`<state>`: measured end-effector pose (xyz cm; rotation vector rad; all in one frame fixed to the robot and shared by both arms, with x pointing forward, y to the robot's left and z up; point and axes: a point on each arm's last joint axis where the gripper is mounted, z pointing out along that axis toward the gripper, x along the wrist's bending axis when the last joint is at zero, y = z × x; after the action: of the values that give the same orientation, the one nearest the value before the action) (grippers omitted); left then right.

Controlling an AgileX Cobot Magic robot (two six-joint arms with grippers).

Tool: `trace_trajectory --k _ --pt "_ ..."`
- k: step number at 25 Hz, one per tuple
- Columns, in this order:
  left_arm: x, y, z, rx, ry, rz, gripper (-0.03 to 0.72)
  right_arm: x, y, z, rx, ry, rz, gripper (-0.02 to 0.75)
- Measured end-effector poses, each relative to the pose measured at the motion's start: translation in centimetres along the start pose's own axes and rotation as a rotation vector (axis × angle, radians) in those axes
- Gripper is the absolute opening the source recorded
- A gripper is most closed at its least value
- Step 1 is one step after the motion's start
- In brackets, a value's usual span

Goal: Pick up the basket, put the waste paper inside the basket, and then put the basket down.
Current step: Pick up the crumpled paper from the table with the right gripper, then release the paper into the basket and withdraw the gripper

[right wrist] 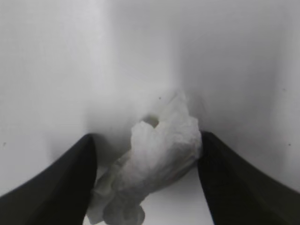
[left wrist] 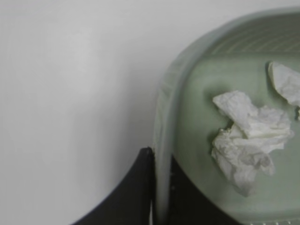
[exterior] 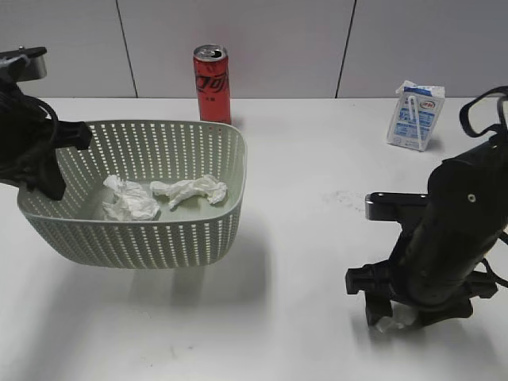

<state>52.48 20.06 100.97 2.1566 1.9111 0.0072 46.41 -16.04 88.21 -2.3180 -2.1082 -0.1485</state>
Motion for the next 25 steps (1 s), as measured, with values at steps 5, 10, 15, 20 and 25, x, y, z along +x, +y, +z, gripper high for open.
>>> trace_trajectory --k 5,10,15,20,25 --pt "0.0 0.0 0.0 -0.001 0.0 0.0 0.006 0.1 0.2 0.1 0.001 -0.006 -0.005 0.288" --pt "0.0 0.0 0.0 -0.001 0.001 0.0 0.006 1.2 1.5 -2.4 -0.06 0.049 -0.043 0.036" --pt "0.0 0.0 0.0 -0.001 0.001 0.0 0.006 4.8 5.1 -11.8 -0.277 0.233 -0.209 0.036" --pt "0.0 0.0 0.0 0.0 0.0 0.0 0.006 10.6 7.3 -20.4 -0.519 0.419 -0.511 0.036" --pt "0.0 0.0 0.0 0.0 0.0 0.0 0.006 16.8 6.7 -20.2 -0.548 0.463 -0.739 0.035"
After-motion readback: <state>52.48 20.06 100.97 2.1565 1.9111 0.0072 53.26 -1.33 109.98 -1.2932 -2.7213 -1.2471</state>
